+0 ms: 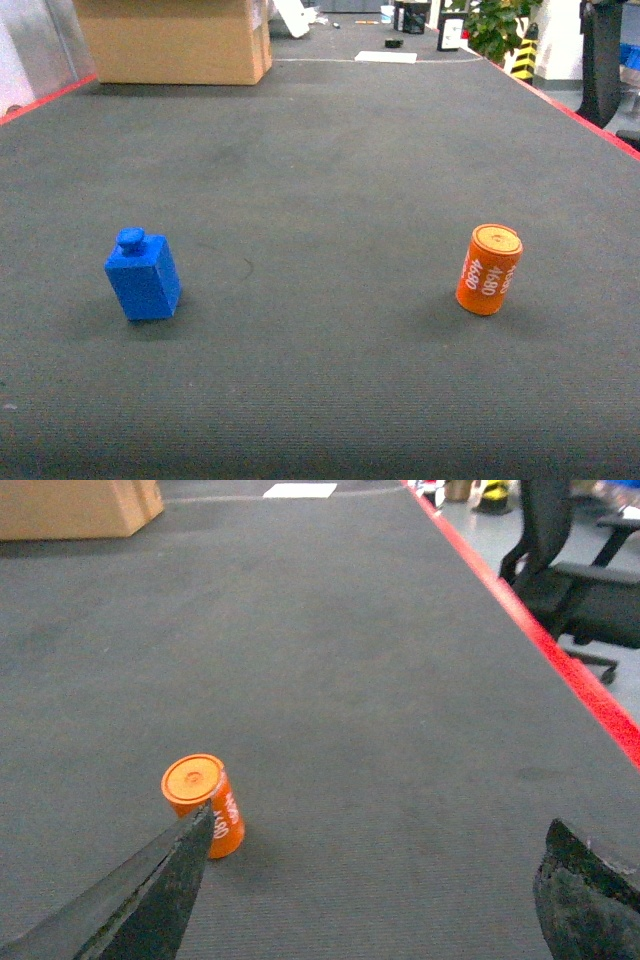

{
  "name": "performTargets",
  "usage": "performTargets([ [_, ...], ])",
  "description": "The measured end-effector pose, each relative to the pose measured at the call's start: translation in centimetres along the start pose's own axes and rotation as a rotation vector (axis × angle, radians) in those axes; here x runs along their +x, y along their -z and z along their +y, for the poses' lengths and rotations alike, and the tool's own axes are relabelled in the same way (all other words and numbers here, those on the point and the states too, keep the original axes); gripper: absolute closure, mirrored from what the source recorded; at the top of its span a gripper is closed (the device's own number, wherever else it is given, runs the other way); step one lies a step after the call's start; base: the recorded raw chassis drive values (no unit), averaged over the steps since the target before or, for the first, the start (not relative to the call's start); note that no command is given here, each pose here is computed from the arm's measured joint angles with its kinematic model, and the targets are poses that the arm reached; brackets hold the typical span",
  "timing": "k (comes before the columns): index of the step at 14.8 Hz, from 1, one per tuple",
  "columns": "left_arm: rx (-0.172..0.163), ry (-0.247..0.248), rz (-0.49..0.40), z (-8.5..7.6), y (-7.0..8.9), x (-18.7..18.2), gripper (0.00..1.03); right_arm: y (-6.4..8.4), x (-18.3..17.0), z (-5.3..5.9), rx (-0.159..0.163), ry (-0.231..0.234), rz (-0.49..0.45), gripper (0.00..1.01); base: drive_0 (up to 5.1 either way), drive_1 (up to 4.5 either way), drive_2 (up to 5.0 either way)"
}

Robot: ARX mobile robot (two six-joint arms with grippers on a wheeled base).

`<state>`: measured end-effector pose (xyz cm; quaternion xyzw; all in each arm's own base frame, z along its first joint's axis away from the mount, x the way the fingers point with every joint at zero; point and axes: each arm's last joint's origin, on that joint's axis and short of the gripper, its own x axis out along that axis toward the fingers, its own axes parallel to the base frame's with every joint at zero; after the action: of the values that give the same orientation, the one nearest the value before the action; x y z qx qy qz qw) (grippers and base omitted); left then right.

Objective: Sort blue parts and orange caps into right shelf containers

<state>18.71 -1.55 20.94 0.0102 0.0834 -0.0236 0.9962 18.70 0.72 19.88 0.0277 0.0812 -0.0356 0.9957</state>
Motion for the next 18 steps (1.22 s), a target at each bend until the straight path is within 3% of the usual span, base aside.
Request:
performTargets([
  [3,0.019,0.040,0.162,-0.9,1.6,5.5,0.05,0.7,5.8,2.4,-0.002,-0.129,0.150,0.03,0.0,0.00,0.0],
  [6,0.031,0.031,0.208,-1.2,3.0,8.5,0.05,2.2,9.5,4.7,-0.027,-0.192,0.238,0.03,0.0,0.00,0.0],
  [10,0.014,0.025,0.260,-1.4,4.9,10.8,0.05,4.3,12.4,6.9,-0.056,-0.219,0.285,0.03,0.0,0.00,0.0],
  [14,-0.001,0.023,0.287,-1.5,6.0,12.2,0.05,5.9,14.0,7.2,-0.056,-0.198,0.303,0.03,0.0,0.00,0.0],
  [18,-0.004,0.022,0.313,-1.7,7.1,13.4,0.05,6.4,15.2,7.8,-0.049,-0.199,0.306,0.03,0.0,0.00,0.0],
])
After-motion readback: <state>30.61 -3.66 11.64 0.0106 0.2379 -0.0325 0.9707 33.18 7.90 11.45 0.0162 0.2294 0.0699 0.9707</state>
